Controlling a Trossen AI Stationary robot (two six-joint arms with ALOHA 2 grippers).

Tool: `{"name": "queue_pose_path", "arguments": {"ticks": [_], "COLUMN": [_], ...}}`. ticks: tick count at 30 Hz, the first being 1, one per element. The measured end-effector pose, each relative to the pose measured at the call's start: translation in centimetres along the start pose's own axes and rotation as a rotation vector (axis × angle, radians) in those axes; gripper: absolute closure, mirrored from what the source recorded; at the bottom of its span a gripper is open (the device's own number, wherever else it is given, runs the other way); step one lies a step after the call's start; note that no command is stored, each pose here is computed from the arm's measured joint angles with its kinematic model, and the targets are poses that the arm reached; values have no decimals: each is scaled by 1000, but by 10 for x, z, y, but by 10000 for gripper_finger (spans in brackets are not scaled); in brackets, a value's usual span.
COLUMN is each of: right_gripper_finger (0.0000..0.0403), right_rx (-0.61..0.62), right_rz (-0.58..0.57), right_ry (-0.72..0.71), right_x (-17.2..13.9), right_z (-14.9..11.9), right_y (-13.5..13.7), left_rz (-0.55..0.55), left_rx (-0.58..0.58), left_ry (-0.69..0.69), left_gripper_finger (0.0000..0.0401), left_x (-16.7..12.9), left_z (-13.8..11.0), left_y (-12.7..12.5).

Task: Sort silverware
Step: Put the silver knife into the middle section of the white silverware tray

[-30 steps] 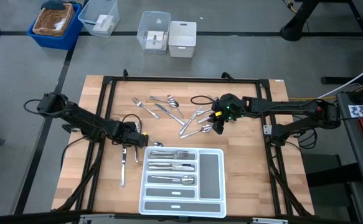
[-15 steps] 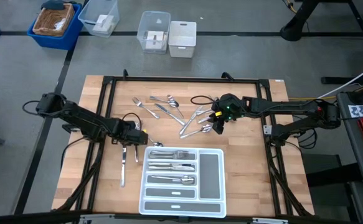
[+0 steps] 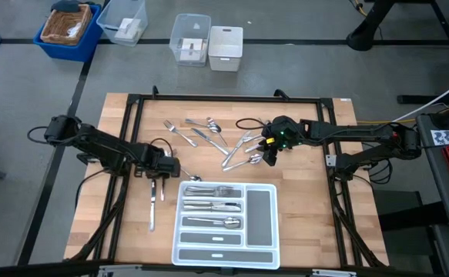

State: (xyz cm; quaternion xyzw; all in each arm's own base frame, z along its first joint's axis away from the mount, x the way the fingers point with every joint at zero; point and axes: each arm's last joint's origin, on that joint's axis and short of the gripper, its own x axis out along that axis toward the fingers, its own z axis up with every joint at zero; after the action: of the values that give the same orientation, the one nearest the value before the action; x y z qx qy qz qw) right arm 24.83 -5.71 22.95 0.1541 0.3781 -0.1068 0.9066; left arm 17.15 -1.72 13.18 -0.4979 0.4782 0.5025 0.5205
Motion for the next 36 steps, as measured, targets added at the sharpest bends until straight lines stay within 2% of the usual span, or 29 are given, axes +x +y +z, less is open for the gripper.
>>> {"name": "queue_pose_path", "arguments": {"ticks": [16,29,36], "right_gripper_finger": [279,279,279], "right_rx": [0,0,0], "right_rz": [0,-1,-1], "right_ry": [0,0,-1], "right_x": [0,0,0], "right_z": [0,0,0], "right_y": [0,0,0], "left_rz": [18,-53,-109], "left_rx": [51,177,193], "left_ry": [-12,-30,-23], "left_gripper_finger": [379,374,367], "left_x": [0,-10,-18], "left_z": [2,2,2], "left_y": [2,-4,-4]}}
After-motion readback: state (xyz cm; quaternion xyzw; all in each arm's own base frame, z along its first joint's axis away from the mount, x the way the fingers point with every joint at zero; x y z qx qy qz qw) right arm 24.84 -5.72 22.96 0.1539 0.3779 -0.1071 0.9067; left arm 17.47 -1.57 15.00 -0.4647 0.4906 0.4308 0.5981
